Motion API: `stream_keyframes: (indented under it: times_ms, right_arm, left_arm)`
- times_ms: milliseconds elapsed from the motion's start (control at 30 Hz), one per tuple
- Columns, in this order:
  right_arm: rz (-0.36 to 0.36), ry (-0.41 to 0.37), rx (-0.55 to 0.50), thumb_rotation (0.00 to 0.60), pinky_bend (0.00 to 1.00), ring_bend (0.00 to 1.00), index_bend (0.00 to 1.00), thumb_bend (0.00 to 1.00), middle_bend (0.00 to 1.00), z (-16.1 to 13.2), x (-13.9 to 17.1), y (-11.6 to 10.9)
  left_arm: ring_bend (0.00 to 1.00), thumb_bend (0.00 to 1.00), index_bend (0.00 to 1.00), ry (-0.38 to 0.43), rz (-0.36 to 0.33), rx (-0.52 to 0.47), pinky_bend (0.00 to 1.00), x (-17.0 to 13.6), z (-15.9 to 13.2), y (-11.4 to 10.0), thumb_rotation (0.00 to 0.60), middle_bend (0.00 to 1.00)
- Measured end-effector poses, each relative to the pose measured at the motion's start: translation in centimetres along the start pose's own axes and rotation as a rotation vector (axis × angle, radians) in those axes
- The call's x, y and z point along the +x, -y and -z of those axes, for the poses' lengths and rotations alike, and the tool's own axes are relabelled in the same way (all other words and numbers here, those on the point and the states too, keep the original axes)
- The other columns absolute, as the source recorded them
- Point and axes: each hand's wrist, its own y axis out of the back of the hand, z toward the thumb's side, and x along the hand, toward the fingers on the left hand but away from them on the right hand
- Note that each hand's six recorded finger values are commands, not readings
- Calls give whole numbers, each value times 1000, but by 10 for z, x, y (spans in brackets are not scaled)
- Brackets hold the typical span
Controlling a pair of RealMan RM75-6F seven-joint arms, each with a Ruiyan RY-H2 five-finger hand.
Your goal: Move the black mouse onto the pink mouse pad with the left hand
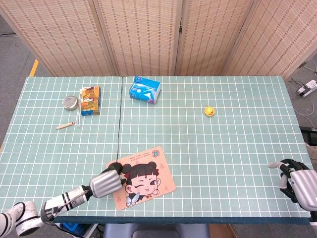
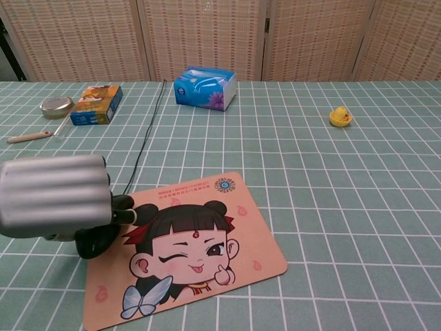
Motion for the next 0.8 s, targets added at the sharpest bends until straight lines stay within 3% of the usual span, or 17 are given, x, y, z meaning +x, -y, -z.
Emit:
stream_keyframes:
  times_ms: [367,800]
  right_arm:
    - [10,4,-8,600,337,283,352,343,363,3,1,-4]
    - [14,3,-15,600,337,283,352,343,363,4,2,-7]
  left_arm:
    - [909,60,593,65,-55,34,937,30,-24,-24,600,1000]
    - [909,60,588,56,-64,76,937,58,-27,-39,600,1000]
